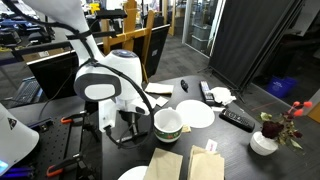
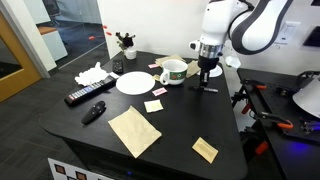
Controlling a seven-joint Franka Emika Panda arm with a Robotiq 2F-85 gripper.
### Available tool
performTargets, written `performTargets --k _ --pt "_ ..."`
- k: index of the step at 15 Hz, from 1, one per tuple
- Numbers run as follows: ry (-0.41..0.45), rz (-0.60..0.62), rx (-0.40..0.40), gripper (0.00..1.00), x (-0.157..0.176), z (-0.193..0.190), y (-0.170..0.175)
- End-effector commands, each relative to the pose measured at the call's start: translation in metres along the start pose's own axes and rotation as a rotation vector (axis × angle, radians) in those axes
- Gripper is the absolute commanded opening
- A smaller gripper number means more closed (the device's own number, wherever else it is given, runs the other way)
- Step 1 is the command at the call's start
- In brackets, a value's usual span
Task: Pick up the pen and put it in the cup
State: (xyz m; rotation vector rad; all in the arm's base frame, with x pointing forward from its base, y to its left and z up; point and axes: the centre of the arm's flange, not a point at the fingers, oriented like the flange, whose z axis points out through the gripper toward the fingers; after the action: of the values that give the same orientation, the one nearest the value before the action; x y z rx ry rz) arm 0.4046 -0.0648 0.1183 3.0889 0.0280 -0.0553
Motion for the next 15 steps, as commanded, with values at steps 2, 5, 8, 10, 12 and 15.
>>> performTargets --k 2,5,8,10,12,15 --pt "-0.021 -0.001 0.01 0.04 -0.008 -0.025 0.0" --pt "-0.071 -0.022 0.012 0.04 -0.013 -0.041 -0.002" --pt "-0.113 -0.041 0.007 0.04 -0.013 -0.06 -0.003" --pt "-0.131 -0.046 0.0 0.04 -0.01 -0.073 -0.003" --pt "-0.145 -0.057 -0.001 0.04 -0.007 -0.085 -0.005" --pt "-0.125 -0.049 -0.001 0.04 0.001 -0.103 -0.006"
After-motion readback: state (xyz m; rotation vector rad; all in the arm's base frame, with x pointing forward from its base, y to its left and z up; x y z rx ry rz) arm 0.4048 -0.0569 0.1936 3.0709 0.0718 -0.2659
